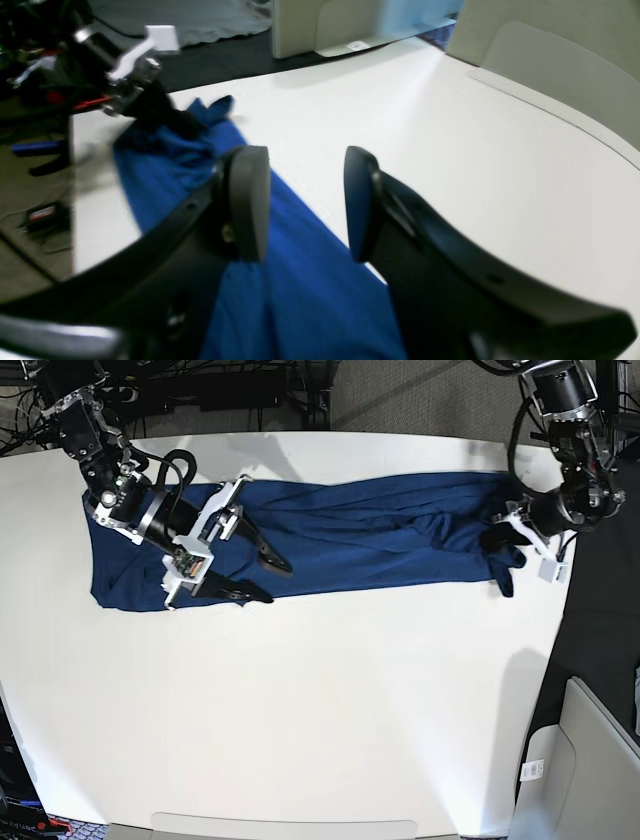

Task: Fold the T-shirt properly
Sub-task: 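Grasp the shirt end with the left gripper and fold it toward the middle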

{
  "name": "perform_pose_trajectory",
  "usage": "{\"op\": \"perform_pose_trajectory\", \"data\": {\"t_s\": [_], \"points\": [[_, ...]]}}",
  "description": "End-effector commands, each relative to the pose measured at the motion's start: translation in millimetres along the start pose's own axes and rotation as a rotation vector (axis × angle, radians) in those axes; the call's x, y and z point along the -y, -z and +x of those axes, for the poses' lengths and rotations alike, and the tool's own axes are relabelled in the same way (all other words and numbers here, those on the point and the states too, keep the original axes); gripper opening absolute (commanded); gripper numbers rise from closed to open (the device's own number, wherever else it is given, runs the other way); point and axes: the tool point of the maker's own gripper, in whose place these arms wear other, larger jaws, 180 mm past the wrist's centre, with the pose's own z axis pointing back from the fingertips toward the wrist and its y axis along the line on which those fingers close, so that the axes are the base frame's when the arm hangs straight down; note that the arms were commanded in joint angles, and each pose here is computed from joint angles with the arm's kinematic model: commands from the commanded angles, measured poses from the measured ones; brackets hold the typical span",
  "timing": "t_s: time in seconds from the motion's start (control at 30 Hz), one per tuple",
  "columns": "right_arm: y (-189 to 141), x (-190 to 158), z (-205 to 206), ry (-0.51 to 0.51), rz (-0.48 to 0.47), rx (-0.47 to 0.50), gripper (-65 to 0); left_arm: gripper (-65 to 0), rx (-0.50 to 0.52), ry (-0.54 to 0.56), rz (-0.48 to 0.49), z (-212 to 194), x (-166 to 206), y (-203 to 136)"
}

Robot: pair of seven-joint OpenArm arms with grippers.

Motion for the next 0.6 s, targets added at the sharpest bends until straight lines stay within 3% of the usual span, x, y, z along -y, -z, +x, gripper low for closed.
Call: {"op": "perform_pose_trajectory", "data": {"t_s": [0.0,0.13,0.3,0.57], "points": [[-5.3,9.9,16.9,-0.018,-0.021,0.053,-40.3,-61.6,0.022,0.046,0.033,17.9,-4.6,-10.0],[-20.5,26.3,13.0,-0.035,-0.072,0.025,-40.3,-61.6,0.036,0.094,0.067,31.5,-10.8,-23.3],[-25.3,25.7,7.8,-0.034,-0.070,0.003,-40.3,-61.6,0.067,0.157,0.078,47.5,-1.8,-32.8],[-25.8,25.0,6.8,-0.030,-0.071,0.002,-40.3,-61.6,0.147,0.334,0.008,66.9,80.8,-40.1]]}}
